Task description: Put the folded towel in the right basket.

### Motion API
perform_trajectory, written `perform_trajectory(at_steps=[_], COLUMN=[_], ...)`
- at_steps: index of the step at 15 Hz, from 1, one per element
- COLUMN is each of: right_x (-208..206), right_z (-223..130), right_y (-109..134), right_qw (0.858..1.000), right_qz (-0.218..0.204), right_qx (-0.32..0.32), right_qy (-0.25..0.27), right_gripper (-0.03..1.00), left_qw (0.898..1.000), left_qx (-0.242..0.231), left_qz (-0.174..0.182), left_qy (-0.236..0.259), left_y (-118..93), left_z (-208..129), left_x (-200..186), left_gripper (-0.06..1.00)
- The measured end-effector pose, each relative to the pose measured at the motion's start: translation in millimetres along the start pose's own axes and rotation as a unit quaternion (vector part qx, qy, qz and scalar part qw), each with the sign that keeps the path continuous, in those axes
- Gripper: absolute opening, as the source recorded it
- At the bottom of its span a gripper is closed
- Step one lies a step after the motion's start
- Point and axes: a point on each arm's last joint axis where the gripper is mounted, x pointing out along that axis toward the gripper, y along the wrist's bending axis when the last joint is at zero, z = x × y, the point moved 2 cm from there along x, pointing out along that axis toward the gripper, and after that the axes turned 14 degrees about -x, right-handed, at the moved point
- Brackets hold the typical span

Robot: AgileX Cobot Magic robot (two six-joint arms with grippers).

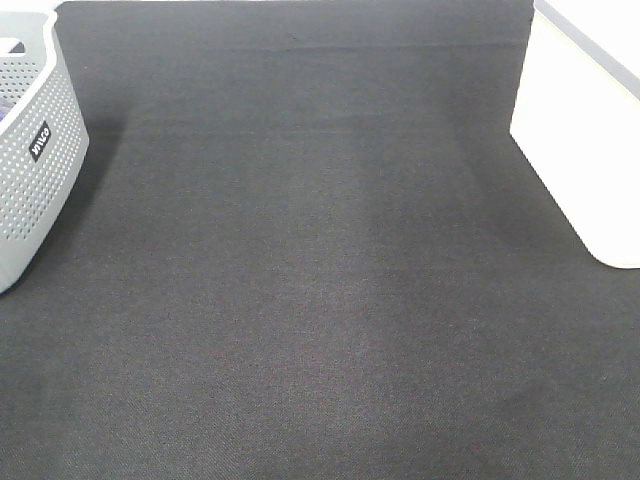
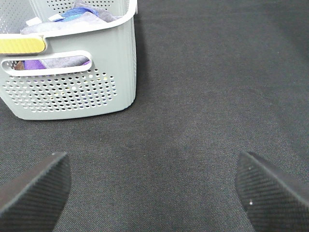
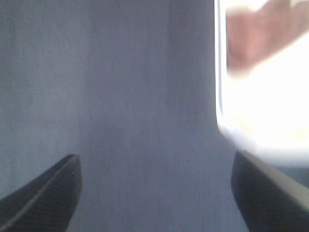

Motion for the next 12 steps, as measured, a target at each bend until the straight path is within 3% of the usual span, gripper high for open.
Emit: perform_trajectory(at_steps=[5,7,12], right_x=[-39.0,-49.7,-51.7], right_z=[-115.9,-170.2,-249.7], right_y=[34.0,47.3,60.3], right_qw=[1.000,0.999,0.992], right_qz=[-0.012,-0.028,-0.082], right_qx=[-0.004,-0.012,-0.033], right_qy=[0.004,-0.016,-0.089], right_gripper=[0.79,0.79,0.79], left_qw=[1.000,1.000,1.000], left_qx=[0.000,0.000,0.000], left_qz=[0.000,0.000,0.000], left_qy=[0.000,0.000,0.000], left_y=[0.0,0.0,0.0], left_z=[0.0,0.0,0.0], left_x=[0.0,0.0,0.0], left_gripper=[0.87,0.87,0.87])
